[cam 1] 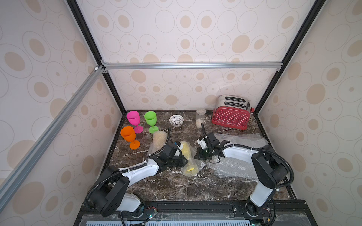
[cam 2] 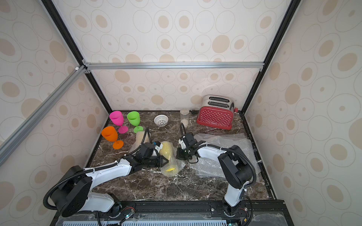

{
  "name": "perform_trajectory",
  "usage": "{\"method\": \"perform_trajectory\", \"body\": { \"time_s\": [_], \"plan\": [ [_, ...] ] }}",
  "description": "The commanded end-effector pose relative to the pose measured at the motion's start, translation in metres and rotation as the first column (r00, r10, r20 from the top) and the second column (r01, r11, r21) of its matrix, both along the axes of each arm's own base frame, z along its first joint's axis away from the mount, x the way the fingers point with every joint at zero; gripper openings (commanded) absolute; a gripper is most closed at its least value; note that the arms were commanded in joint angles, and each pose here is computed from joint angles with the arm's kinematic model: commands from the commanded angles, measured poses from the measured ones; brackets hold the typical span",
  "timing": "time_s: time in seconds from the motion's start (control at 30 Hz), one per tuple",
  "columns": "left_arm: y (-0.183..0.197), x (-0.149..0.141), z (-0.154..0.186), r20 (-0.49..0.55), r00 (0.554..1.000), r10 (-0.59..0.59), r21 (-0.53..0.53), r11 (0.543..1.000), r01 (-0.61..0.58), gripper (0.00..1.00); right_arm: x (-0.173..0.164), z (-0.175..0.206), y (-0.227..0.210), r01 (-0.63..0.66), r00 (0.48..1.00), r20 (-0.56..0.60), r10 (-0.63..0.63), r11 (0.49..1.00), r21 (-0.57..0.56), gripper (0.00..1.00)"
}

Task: Unpack wine glasses from bubble wrap
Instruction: Unwrap the bubble wrap at the center of the board.

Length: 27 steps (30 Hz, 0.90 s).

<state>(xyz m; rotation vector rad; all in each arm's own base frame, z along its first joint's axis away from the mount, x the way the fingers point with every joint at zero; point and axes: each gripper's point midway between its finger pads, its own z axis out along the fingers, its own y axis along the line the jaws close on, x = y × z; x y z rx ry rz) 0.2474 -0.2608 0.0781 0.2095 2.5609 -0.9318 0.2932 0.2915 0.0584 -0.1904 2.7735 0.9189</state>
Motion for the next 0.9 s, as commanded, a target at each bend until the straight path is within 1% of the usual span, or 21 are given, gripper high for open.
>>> {"method": "perform_trajectory", "body": {
  "time_s": [0.0,0.03,0.07,0.17,0.2,0.27,0.43,0.5,0.53,0.73,0.8,0.87],
  "plan": [
    [0.001,0.003,0.008,0.013,1.000,-0.016,0.046,0.999,0.016,0.28,0.004,0.030,0.003,-0.007,0.997,0.071,0.005,1.000,0.030,0.00],
    [0.003,0.003,0.009,0.012,1.000,-0.016,0.060,0.998,0.015,0.32,0.003,0.035,0.002,-0.011,0.997,0.083,0.008,1.000,0.029,0.00],
    [0.005,0.004,0.009,0.012,1.000,-0.015,0.071,0.997,0.014,0.38,0.003,0.039,0.000,-0.011,0.995,0.095,0.009,1.000,0.025,0.00],
    [0.012,0.008,0.018,0.030,1.000,-0.010,0.093,0.996,0.007,0.51,0.000,0.052,-0.004,-0.013,0.993,0.119,0.010,1.000,0.025,0.00],
    [0.015,0.011,0.022,0.036,0.999,-0.005,0.102,0.995,0.001,0.55,-0.001,0.056,-0.004,-0.014,0.992,0.125,0.011,0.999,0.030,0.00],
    [0.021,0.015,0.028,0.047,0.999,0.006,0.120,0.993,-0.011,0.58,-0.002,0.063,-0.005,-0.015,0.991,0.136,0.009,0.999,0.040,0.00],
    [0.033,0.023,0.036,0.067,0.998,0.022,0.176,0.984,-0.033,0.62,-0.006,0.068,-0.002,-0.033,0.989,0.143,0.023,0.997,0.070,0.00],
    [0.031,0.025,0.041,0.074,0.997,0.021,0.169,0.985,-0.033,0.63,-0.007,0.071,0.002,-0.042,0.989,0.146,0.028,0.995,0.094,0.00],
    [0.029,0.025,0.043,0.075,0.997,0.019,0.154,0.988,-0.031,0.63,-0.007,0.074,0.004,-0.044,0.988,0.150,0.028,0.993,0.108,0.00],
    [0.005,0.026,0.055,0.088,0.996,0.009,-0.024,1.000,-0.007,0.63,-0.010,0.087,0.025,-0.086,0.982,0.183,0.053,0.980,0.178,0.00],
    [0.001,0.026,0.052,0.083,0.996,0.010,-0.047,0.999,-0.006,0.64,-0.012,0.091,0.032,-0.105,0.979,0.193,0.066,0.975,0.196,0.00],
    [0.002,0.025,0.044,0.067,0.998,0.006,-0.033,0.999,-0.004,0.64,-0.014,0.094,0.039,-0.121,0.977,0.198,0.078,0.969,0.215,0.00]
  ]
}}
